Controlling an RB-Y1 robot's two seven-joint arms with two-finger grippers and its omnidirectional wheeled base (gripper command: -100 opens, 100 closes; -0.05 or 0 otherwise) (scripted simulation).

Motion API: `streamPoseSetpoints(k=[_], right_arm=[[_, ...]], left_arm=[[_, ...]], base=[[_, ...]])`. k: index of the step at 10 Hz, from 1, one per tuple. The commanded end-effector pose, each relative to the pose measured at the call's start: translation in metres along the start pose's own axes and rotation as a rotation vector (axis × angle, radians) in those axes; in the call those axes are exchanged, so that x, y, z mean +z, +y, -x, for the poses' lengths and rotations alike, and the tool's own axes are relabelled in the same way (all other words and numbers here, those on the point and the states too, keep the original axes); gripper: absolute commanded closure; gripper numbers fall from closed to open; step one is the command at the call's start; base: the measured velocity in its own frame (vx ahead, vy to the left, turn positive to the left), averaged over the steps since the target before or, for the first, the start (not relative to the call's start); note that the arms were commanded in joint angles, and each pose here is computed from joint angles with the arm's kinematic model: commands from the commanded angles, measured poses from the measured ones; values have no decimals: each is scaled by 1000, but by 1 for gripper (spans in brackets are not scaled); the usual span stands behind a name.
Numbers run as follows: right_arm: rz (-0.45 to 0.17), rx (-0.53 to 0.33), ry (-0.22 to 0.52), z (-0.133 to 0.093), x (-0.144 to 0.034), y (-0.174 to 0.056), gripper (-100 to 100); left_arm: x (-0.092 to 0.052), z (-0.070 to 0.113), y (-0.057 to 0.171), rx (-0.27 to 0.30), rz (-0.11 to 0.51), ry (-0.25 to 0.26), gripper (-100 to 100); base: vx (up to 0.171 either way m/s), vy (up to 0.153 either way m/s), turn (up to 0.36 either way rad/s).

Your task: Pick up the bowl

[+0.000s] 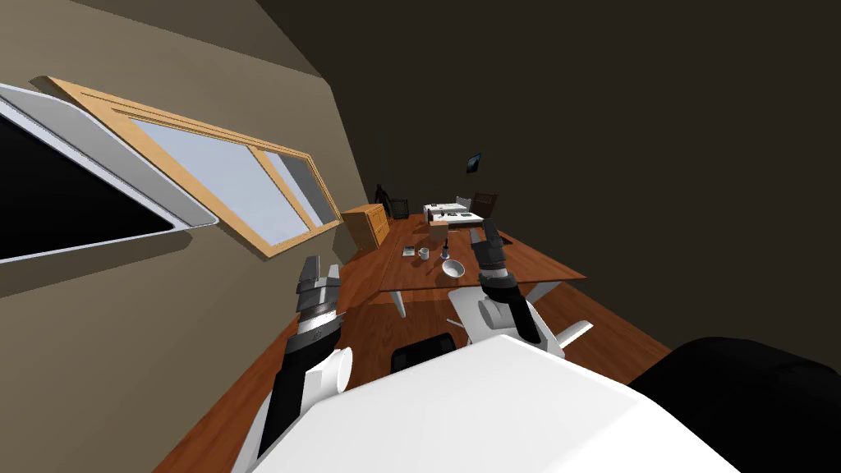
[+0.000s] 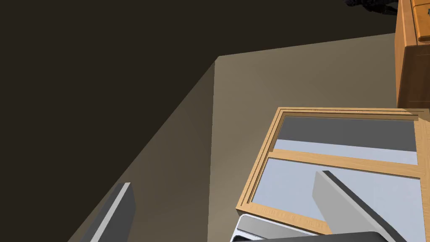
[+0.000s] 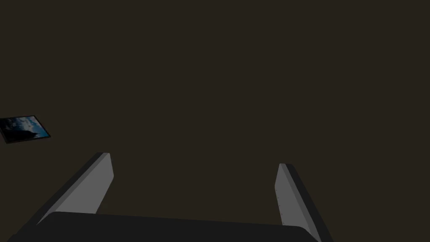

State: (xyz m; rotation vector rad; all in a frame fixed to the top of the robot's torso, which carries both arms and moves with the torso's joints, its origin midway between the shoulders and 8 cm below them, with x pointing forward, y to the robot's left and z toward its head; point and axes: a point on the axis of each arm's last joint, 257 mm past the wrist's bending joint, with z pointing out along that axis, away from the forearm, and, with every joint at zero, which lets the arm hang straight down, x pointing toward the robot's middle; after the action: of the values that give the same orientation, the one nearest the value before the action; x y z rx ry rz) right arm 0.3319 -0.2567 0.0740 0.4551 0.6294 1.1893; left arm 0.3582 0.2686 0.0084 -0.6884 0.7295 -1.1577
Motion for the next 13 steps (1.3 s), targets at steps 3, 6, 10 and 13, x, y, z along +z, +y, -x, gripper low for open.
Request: streamPoseSetpoints(k=[3,6,10,13], right_arm=[[-24,-95,125,-22,-9,-21,-100],[-57,-214,249,-41,-25,-51,-100],[-79,-321,363,-54,-41,-78,-100],[-103,-437,480,-63,-62,-110,-100]], left_arm=[[0,0,0,0,0,0,0],[0,0,0,0,0,0,0],[0,0,0,0,0,0,0],[0,0,0,0,0,0,0]], base=[[-48,71,104],[-65,108,129],[-53,87,97],[-42,104,131]])
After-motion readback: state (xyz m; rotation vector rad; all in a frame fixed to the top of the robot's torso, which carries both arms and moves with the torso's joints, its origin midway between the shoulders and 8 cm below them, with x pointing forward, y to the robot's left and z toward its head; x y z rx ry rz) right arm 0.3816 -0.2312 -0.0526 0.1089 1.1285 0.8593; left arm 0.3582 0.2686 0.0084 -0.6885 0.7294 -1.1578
